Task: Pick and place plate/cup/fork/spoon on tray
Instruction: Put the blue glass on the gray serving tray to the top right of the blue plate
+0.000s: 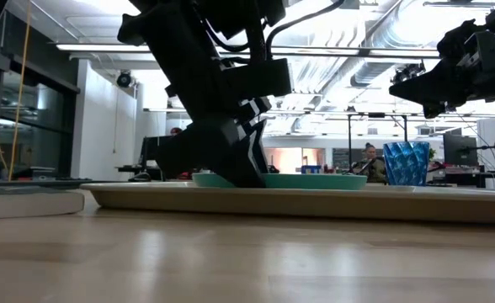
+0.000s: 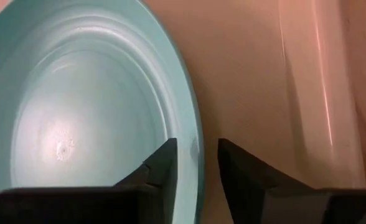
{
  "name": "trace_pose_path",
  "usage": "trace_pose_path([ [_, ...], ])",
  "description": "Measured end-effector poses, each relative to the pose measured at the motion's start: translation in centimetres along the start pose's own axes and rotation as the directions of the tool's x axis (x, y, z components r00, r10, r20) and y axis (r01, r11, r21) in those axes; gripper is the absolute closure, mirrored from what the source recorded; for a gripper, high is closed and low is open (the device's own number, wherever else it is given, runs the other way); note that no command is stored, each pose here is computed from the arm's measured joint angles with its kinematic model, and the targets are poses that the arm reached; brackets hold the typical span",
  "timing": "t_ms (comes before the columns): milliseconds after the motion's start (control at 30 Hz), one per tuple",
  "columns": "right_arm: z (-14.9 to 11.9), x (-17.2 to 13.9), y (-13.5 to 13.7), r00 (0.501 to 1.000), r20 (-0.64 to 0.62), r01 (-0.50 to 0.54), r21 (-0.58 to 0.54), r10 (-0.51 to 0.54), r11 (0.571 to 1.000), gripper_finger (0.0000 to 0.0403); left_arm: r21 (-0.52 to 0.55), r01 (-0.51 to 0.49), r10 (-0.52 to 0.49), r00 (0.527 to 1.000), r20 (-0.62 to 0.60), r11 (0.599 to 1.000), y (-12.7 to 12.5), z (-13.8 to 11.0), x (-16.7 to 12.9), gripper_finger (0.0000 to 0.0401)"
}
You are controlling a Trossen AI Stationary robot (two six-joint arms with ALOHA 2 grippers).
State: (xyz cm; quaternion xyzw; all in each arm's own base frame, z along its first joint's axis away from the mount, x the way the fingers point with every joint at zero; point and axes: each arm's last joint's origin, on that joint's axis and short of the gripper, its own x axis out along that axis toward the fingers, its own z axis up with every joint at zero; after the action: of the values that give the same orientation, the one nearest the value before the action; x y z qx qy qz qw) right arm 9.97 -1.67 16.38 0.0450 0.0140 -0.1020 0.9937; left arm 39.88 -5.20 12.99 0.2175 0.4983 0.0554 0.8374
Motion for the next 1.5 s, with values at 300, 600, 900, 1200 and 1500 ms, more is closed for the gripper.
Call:
trace_pose_path([
  [300, 0.0, 0.0, 0.0, 1.0, 0.0, 0.0, 0.0, 0.0, 1.0, 0.0403, -0.004, -0.013, 0.013, 1.0, -0.005, 1.0, 0.0, 0.0, 0.0, 0.022],
  [600, 0.0, 0.0, 0.0, 1.0, 0.0, 0.001, 0.0, -0.001, 1.0, 0.0403, -0.026, -0.009, 0.009, 1.0, -0.01, 1.0, 0.0, -0.1, 0.0, 0.0167],
  [900, 0.0, 0.0, 0.0, 1.0, 0.0, 0.0, 0.0, 0.0, 1.0, 0.0403, -0.04, -0.008, 0.007, 1.0, -0.012, 0.999, 0.0, -0.1, 0.0, 0.0159],
  [1200, 0.0, 0.0, 0.0, 1.0, 0.0, 0.0, 0.0, 0.0, 1.0, 0.0403, -0.05, -0.01, 0.01, 1.0, -0.008, 0.999, 0.1, 0.0, -0.2, 0.0159],
  [1500, 0.0, 0.0, 0.0, 1.0, 0.0, 0.0, 0.0, 0.0, 1.0, 0.0403, -0.085, -0.006, 0.009, 0.999, 0.034, 0.996, 0.9, 0.6, -2.5, 0.0159],
])
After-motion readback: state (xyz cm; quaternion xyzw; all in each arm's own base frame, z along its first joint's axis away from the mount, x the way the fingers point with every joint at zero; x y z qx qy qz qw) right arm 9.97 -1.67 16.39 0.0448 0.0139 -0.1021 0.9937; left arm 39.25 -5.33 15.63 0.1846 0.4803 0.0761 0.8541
